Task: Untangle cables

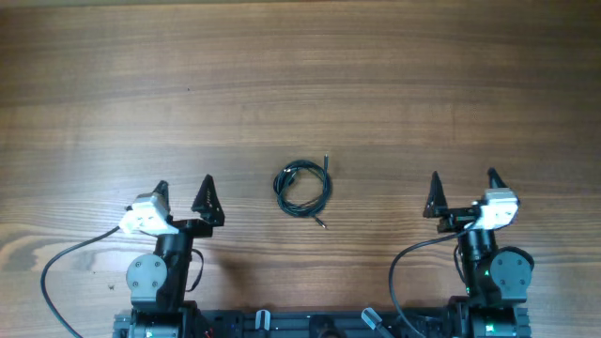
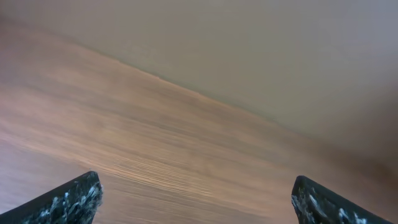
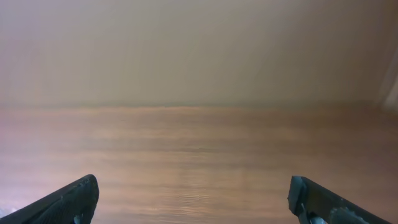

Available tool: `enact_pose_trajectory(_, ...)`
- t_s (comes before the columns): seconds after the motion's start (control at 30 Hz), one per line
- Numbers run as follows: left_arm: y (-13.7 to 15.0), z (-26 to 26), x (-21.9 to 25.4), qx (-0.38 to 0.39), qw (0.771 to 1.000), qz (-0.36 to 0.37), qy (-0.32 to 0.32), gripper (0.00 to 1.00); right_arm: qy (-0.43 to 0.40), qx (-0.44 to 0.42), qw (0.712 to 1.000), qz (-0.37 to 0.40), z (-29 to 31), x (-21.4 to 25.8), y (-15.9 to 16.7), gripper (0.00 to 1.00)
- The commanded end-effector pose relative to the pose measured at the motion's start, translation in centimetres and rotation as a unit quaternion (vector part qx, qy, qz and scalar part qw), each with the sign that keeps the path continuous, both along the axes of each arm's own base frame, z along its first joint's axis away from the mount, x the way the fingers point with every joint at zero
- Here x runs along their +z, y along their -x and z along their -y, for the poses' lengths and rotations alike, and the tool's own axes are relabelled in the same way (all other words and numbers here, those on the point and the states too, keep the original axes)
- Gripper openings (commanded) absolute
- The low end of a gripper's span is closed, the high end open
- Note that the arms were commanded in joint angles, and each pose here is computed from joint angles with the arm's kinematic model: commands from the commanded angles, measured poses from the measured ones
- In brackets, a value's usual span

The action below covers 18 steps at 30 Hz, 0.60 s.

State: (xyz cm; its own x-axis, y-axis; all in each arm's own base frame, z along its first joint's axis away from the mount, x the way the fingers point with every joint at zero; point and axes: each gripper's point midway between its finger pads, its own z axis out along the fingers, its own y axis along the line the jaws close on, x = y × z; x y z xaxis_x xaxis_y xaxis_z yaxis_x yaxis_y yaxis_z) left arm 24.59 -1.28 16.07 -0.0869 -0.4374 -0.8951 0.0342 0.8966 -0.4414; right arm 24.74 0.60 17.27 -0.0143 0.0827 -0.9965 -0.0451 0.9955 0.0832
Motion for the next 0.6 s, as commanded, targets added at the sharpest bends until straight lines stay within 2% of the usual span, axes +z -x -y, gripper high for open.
enact_pose_trajectory(0.0, 0.2, 1.9, 0.6, -0.051, 0.993, 0.003, 0.103, 1.00, -0.190, 0.040, 0.981, 0.004, -1.4, 1.0, 0.2, 1.00)
enact_pose_trajectory(0.2, 0.7, 3.0, 1.2, -0.083, 0.989, -0.014, 0.121, 1.00, -0.176, 0.126, 0.976, -0.017, -4.4, 2.4, 1.2, 1.00)
enact_pose_trajectory(0.4, 1.9, 3.2, 7.5, -0.089, 0.989, -0.010, 0.117, 0.99, -0.138, 0.176, 0.972, -0.069, -6.2, 6.2, 2.5, 0.99)
enact_pose_trajectory(0.57, 2.6, 4.4, 12.5, -0.122, 0.984, -0.052, 0.123, 0.99, -0.122, 0.235, 0.957, -0.122, -8.2, 10.4, 3.2, 1.00)
